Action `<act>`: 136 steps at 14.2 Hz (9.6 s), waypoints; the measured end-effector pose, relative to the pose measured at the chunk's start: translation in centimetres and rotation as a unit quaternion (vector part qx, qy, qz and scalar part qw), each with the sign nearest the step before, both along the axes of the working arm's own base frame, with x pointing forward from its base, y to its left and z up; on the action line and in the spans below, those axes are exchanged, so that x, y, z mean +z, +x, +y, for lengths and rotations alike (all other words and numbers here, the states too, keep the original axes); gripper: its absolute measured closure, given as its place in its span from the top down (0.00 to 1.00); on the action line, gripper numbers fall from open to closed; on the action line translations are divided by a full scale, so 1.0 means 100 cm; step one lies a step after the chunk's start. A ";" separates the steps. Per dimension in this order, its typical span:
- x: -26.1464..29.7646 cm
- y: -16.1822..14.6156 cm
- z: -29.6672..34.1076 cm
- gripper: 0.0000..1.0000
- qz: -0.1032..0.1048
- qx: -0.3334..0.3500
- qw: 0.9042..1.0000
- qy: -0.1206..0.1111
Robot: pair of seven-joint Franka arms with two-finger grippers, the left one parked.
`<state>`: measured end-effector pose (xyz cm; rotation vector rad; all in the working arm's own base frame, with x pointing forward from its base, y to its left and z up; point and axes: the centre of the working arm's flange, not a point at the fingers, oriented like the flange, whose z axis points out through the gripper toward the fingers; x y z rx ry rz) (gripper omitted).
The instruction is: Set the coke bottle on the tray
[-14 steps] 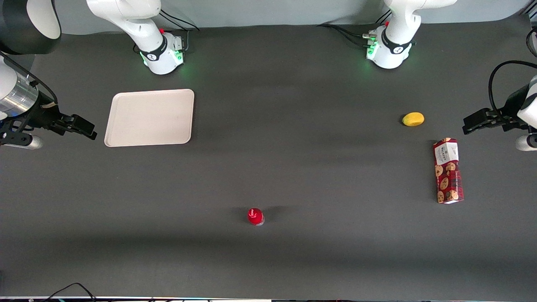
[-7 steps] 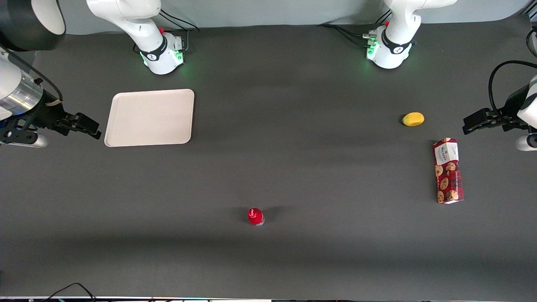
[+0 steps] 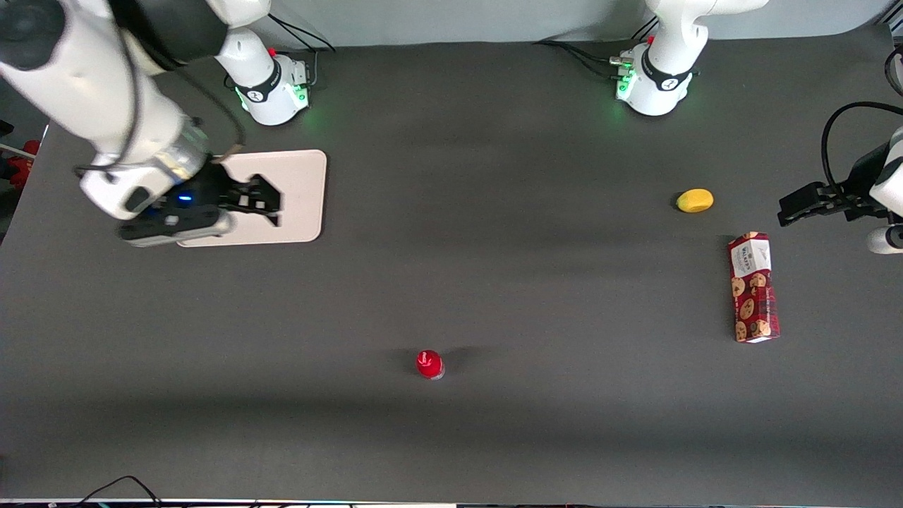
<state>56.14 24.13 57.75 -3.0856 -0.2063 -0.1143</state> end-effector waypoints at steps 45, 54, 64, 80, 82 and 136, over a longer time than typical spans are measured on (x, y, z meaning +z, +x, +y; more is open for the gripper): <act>-0.293 0.136 0.179 0.97 -0.076 -0.002 0.997 0.032; -0.291 0.136 0.186 0.46 -0.091 0.039 0.995 0.031; -0.251 0.139 0.170 0.46 -0.073 0.076 0.994 0.000; -0.042 0.103 0.028 0.46 -0.004 0.099 0.995 -0.014; -0.056 0.101 -0.019 0.46 -0.011 0.104 0.994 -0.022; 0.015 -0.043 -0.282 1.00 0.002 0.061 0.998 -0.011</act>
